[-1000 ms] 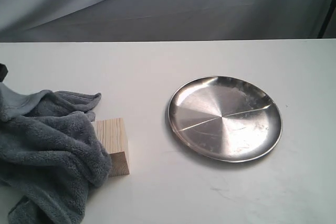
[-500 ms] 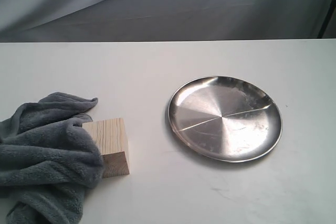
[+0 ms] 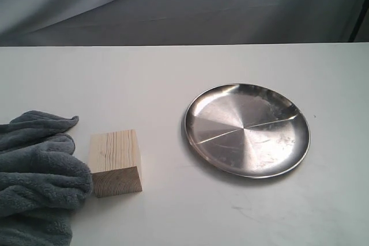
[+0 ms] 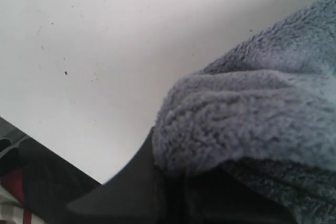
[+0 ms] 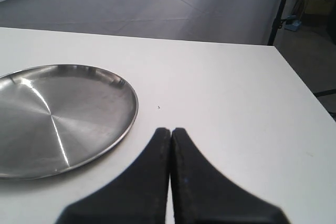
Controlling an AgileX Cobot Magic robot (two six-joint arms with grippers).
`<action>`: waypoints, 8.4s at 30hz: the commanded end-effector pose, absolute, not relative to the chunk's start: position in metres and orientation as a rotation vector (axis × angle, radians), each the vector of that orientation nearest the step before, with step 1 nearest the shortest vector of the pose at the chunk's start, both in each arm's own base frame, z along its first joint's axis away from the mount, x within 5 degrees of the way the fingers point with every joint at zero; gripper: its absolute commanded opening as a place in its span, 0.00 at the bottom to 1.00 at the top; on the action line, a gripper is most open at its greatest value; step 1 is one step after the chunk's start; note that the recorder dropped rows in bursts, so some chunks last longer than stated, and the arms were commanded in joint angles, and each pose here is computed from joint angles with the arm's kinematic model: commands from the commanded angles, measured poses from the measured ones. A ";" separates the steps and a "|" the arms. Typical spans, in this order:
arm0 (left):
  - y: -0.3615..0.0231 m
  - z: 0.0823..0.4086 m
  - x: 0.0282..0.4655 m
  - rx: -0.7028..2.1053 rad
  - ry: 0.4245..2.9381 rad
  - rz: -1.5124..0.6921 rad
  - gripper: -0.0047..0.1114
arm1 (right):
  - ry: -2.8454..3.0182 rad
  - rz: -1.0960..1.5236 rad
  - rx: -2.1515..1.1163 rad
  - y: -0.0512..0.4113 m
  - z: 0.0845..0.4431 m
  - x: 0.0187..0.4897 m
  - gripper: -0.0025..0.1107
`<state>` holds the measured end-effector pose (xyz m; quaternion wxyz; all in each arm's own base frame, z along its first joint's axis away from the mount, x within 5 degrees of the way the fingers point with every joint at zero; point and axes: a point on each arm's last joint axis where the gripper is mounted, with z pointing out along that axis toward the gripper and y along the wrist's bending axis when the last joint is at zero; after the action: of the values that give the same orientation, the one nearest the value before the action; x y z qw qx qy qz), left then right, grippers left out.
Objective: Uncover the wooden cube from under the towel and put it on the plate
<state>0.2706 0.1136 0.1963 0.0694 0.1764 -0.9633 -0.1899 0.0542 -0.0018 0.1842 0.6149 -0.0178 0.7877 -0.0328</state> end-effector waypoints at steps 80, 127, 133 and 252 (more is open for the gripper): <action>-0.169 0.278 0.273 -1.934 -2.799 0.001 0.80 | 1.811 -0.064 -0.048 -0.001 0.184 0.054 0.02; -0.164 0.215 0.301 -2.068 -2.459 0.302 0.90 | 1.811 -0.064 -0.048 -0.001 0.184 0.054 0.02; -0.167 0.200 0.305 -2.035 -2.449 0.325 0.90 | 1.811 -0.064 -0.048 -0.001 0.184 0.054 0.02; -0.344 0.206 0.389 -1.558 -2.971 0.536 0.19 | 1.811 -0.064 -0.048 -0.001 0.184 0.054 0.02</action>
<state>0.3976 -0.3264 0.2028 -0.1130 -0.4380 -0.8764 0.1653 0.0542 -0.0010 0.1842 0.6152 -0.0189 0.7877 -0.0267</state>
